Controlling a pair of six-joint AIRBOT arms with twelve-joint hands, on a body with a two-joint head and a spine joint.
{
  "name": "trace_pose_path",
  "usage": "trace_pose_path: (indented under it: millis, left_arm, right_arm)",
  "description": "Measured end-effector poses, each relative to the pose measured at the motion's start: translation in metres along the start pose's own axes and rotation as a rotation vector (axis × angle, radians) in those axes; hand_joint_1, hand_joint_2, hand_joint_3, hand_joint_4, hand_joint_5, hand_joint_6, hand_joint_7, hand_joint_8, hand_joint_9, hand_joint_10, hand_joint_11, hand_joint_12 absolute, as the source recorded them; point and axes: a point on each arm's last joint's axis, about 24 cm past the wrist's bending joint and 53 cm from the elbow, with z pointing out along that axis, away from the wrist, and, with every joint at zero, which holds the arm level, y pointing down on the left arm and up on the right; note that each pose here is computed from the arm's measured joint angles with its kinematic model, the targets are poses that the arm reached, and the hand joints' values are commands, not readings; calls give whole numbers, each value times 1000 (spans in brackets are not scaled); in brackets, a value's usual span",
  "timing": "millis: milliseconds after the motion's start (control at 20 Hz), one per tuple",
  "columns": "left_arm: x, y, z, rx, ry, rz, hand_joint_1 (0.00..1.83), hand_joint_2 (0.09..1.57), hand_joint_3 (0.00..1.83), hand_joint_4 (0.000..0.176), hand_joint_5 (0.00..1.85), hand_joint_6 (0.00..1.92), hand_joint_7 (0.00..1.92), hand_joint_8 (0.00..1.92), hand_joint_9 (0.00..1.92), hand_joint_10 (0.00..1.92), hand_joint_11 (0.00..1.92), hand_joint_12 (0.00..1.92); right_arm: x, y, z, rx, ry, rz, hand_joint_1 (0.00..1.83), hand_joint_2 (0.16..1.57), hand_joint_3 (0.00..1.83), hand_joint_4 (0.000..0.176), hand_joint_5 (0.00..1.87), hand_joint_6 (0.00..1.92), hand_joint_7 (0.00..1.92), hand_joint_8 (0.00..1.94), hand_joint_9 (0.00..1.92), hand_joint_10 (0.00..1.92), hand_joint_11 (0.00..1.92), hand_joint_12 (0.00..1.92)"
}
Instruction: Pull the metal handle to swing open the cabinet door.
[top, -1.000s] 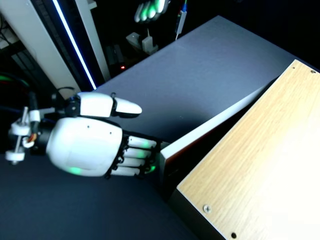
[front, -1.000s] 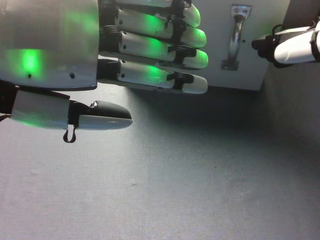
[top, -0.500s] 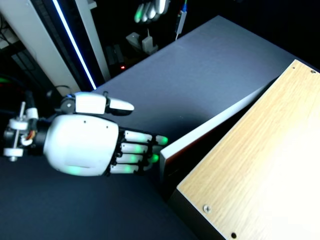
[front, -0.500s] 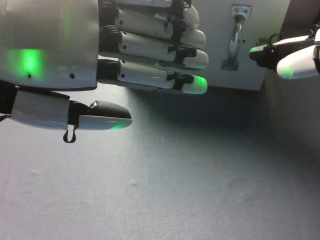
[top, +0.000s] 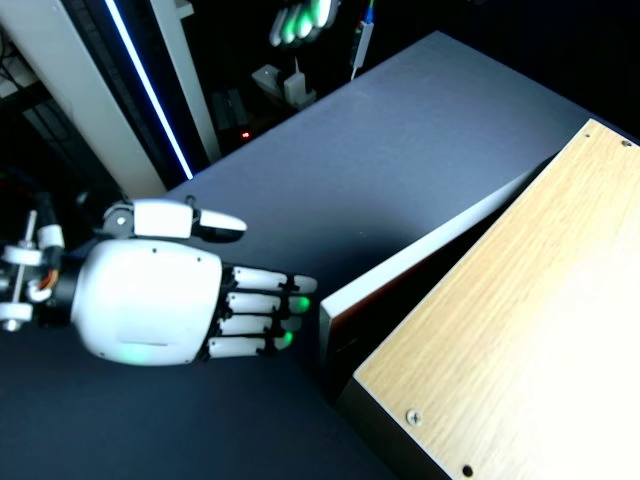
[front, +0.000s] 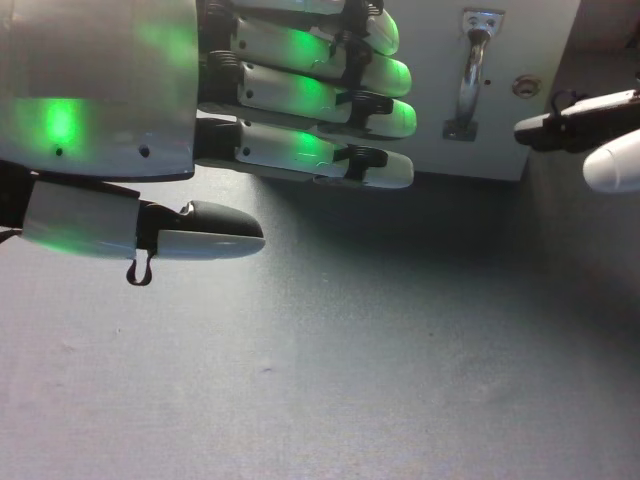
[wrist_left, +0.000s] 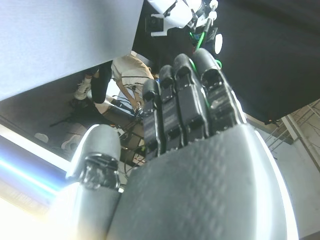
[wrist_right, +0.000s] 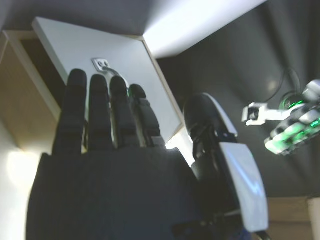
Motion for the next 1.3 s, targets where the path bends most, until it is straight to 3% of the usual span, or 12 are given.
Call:
trace_pose_path:
  millis: [350,450,800,1300]
  left_arm:
    - [0,0,0,1,-1,-1,0,1571,117,0,334,2,344,3,308,3,0,756]
    - [0,0,0,0,0,0,0,1571,118,0,331,0,342,2,307,2,0,758]
    - [0,0,0,1,-1,0,0,1571,111,0,328,3,338,1,303,1,0,762]
    - [0,0,0,1,-1,0,0,1571,123,0,323,0,330,0,296,0,0,737]
  right_arm:
    - [-1,-4,-9,9,10,-25,0,1571,126,0,63,0,90,0,79,0,0,342]
    - [-4,-6,-12,11,15,-96,0,1571,125,0,72,2,99,2,85,2,0,355]
    - [-32,-29,-16,67,-13,-145,0,1571,123,0,71,0,97,0,84,1,0,356]
    - [-57,-31,-8,73,-38,-183,0,1571,122,0,80,2,98,2,85,1,0,356]
